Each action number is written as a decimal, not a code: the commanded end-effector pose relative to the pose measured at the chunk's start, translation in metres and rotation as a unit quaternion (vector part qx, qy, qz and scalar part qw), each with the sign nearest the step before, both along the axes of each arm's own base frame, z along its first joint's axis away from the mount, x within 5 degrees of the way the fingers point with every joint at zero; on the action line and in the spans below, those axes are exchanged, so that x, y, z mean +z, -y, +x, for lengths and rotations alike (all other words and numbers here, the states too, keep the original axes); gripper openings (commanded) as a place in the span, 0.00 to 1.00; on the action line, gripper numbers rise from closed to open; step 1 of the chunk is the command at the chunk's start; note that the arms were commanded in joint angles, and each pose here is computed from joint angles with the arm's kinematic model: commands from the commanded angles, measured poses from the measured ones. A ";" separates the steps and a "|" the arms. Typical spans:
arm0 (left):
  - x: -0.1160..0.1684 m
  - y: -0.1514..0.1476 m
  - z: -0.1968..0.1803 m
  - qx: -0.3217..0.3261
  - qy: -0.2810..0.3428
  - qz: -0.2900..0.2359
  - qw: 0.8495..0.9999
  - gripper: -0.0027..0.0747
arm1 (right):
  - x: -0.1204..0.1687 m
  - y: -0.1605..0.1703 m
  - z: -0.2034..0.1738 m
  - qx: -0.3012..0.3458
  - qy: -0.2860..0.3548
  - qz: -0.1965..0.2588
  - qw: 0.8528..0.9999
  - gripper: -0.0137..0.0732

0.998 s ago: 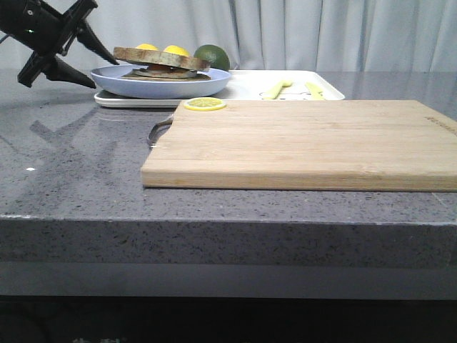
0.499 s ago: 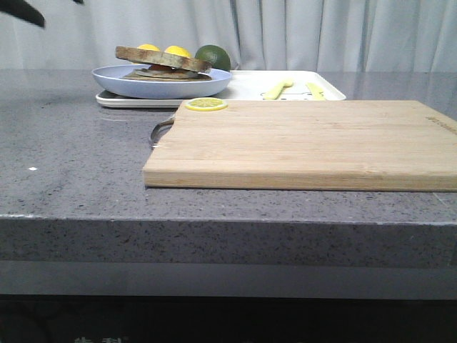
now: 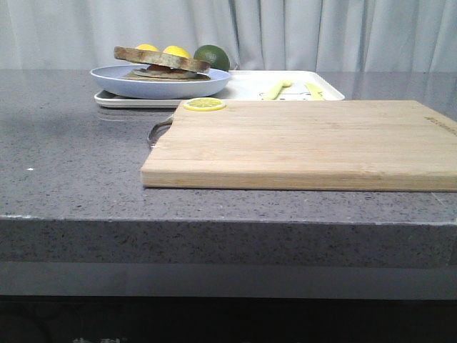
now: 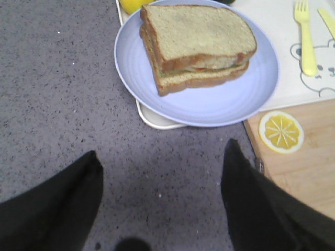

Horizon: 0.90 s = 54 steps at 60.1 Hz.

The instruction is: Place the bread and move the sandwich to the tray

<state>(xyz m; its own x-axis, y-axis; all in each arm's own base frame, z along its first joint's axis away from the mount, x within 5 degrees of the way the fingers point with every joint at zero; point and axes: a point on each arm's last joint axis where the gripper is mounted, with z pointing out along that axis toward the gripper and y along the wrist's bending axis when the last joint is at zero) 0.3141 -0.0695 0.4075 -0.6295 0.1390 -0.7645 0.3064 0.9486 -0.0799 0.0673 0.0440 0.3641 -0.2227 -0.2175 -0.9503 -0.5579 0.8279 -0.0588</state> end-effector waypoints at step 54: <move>-0.041 -0.042 -0.207 0.033 0.122 0.022 0.992 0.58 | 0.016 0.001 0.001 -0.007 0.048 0.026 0.998 0.61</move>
